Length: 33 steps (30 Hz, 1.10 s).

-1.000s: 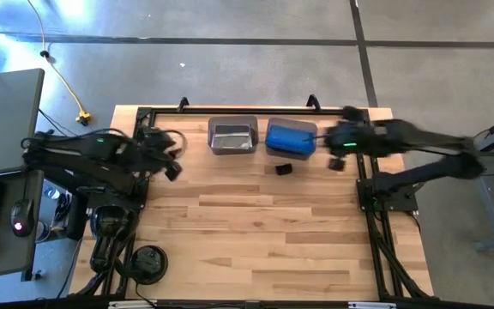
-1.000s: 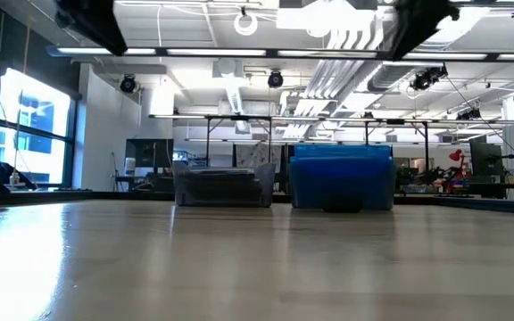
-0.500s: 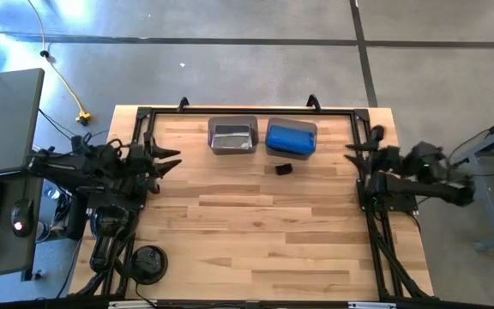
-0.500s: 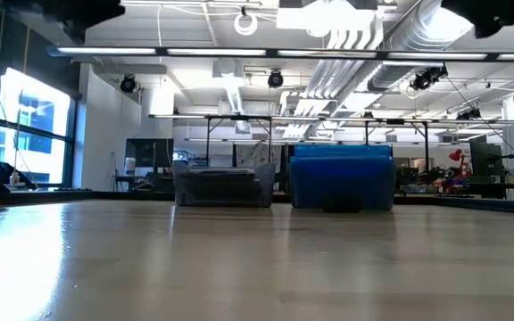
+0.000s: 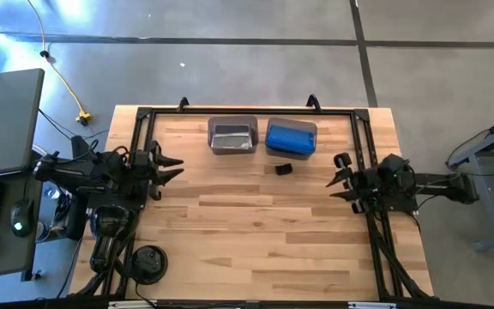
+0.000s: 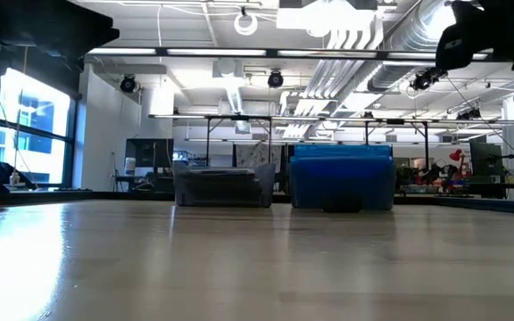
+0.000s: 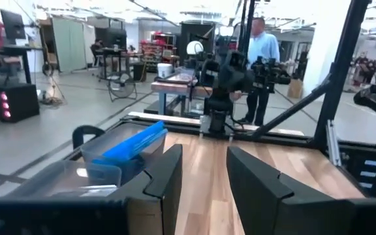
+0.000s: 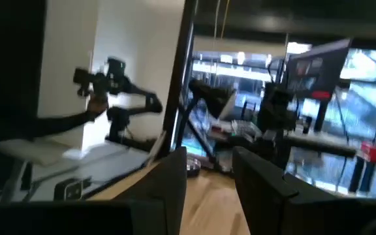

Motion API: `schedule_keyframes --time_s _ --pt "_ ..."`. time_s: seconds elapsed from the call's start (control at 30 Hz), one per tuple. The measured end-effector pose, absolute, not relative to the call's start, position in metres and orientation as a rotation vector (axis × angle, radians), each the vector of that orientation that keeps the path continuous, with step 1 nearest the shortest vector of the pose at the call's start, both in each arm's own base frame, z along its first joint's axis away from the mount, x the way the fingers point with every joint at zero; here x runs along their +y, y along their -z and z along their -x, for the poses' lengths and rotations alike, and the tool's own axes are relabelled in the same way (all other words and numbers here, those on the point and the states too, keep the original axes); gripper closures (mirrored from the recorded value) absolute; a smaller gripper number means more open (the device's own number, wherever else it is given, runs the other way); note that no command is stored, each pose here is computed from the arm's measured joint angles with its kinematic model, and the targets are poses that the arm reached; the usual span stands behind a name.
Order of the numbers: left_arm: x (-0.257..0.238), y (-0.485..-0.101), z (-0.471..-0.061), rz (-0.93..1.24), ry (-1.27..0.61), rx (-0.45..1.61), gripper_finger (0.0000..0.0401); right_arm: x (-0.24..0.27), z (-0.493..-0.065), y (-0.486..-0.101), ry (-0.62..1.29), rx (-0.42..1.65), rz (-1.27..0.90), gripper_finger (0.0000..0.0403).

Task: Pick & place jewel cases by type
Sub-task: Return to Home Position

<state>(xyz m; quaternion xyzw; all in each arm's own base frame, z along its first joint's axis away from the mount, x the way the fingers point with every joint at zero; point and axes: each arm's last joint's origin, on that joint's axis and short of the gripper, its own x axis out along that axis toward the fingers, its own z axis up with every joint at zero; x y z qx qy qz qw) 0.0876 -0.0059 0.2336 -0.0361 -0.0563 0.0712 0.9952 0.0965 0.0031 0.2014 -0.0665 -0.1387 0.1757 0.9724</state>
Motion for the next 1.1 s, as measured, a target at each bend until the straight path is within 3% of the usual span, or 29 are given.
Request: schedule_keyframes --time_s 0.83,1.1 --pt "-0.009 -0.223 -0.089 -0.158 -0.043 -0.002 0.0282 0.001 -0.098 -0.193 -0.345 -0.206 0.104 0.0284" --pt "-0.010 -0.225 -0.089 -0.112 0.006 -0.028 0.0282 0.001 -0.098 -0.193 -0.345 -0.206 0.103 0.0284"
